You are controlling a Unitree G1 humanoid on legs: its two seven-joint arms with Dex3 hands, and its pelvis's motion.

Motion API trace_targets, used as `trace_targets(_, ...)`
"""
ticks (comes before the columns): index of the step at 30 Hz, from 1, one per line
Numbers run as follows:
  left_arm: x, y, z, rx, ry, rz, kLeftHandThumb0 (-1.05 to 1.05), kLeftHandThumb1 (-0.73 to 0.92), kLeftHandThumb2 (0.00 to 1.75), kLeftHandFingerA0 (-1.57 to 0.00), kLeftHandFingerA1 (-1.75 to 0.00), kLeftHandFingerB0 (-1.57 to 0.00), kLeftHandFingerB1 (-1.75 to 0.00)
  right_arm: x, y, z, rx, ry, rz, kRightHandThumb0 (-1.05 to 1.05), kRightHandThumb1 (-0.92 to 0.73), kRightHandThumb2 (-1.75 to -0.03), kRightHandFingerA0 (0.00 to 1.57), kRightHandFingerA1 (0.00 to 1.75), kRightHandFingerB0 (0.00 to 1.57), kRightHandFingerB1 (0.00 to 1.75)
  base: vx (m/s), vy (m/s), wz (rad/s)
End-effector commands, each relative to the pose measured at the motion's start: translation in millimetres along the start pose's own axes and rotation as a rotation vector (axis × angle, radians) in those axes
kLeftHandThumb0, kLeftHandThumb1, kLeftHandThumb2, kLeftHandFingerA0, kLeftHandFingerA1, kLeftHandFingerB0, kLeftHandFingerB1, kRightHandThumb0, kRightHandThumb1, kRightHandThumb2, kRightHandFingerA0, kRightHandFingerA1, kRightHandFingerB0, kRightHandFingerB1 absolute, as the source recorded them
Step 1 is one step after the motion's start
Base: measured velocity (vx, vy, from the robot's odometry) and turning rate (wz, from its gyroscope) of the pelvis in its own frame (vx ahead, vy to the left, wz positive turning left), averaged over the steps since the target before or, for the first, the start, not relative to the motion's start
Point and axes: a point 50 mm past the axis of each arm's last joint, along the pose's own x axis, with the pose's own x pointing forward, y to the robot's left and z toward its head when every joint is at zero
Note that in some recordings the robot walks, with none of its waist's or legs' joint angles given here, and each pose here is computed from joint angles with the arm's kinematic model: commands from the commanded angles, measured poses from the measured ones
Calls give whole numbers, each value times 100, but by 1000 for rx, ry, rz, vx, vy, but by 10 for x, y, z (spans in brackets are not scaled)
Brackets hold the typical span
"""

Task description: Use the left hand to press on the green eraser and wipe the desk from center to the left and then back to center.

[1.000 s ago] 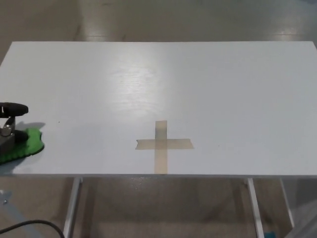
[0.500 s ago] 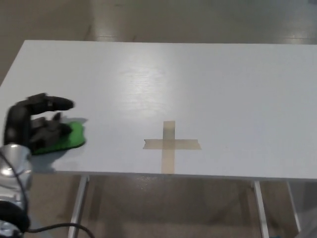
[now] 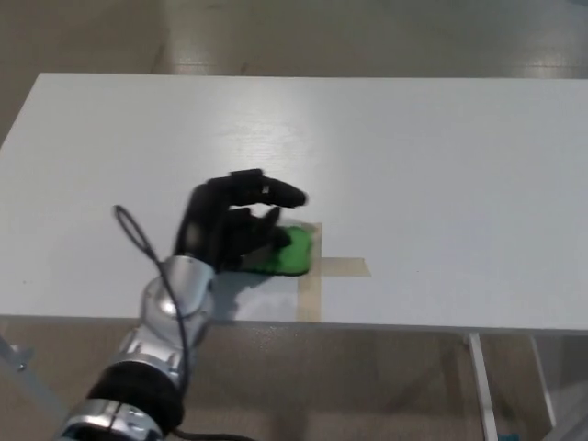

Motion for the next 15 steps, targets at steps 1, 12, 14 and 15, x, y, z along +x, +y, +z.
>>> trace_targets(1, -54, -371, -76, 58, 72, -96, -20, 83, 64, -93, -80, -94, -70, -7, -30, -6, -18, 1, -1, -21, -71, -60, 73, 54, 58, 51, 0, 0, 0)
trace_targets(12, -105, -720, -7, 51, 76, -182, -22, 83, 63, -93, -82, -91, -78, -20, -36, -11, -32, 10, 9, -22, -70, -60, 73, 54, 58, 51, 0, 0, 0)
trace_targets(14, -107, -709, -10, 51, 73, -182, -21, 83, 64, -93, -83, -92, -77, -25, -37, -9, -33, 11, 13, -22, -70, -60, 73, 54, 58, 51, 0, 0, 0)
trace_targets(15, -108, -695, -13, 50, 70, -180, -21, 83, 64, -93, -83, -92, -77, -27, -35, -7, -34, 11, 15, -22, -70, -60, 73, 54, 58, 51, 0, 0, 0)
